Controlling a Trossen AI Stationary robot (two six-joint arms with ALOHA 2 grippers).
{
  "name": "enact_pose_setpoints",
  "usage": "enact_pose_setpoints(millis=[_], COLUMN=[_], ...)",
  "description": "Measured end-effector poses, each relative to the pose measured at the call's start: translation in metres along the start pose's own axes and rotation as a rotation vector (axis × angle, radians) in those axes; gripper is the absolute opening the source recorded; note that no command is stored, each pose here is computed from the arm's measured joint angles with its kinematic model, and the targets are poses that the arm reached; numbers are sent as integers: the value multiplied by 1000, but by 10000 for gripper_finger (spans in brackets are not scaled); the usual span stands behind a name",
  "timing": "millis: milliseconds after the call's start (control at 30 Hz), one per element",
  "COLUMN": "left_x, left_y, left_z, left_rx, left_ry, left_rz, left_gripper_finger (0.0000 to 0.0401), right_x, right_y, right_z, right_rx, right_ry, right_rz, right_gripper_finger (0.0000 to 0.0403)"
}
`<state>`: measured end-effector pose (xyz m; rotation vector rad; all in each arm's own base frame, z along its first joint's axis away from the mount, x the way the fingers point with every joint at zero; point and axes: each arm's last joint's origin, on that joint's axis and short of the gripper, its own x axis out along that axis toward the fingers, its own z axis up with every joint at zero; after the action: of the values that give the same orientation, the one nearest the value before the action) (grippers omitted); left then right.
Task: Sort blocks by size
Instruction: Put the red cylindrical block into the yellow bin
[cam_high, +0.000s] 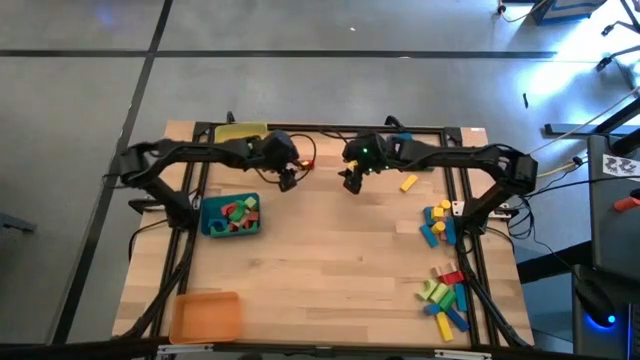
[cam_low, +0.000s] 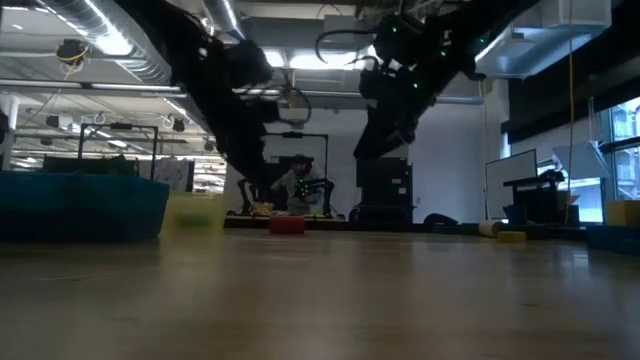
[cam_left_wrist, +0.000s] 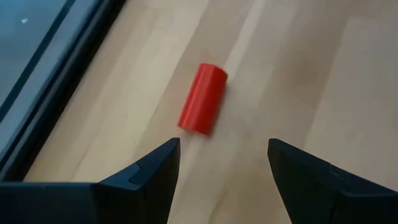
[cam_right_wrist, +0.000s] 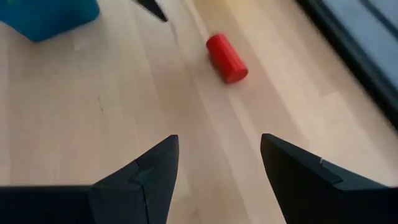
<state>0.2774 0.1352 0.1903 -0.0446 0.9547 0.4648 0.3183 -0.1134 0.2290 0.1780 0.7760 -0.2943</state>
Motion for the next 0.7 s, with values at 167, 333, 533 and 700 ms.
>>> enact_pose_setpoints(millis=[167, 333, 533, 700], left_x=[29, 50, 70, 85], left_y=[5, 12, 17, 19], left_z=[2, -1, -7, -14], left_rx=[23, -5, -3, 20], left_ry=[-26, -50, -45, -31], left_rz=[-8, -41, -62, -62], left_gripper_finger=[227, 227, 227, 227], right_x=[4, 8, 11, 11], right_y=[1, 6, 15, 23], right_z=[-10, -17, -22, -23], right_rx=[14, 10, -9, -28], right_ry=[22, 18, 3, 5], right_rz=[3, 17, 42, 59], right_gripper_finger=[229, 229, 229, 229])
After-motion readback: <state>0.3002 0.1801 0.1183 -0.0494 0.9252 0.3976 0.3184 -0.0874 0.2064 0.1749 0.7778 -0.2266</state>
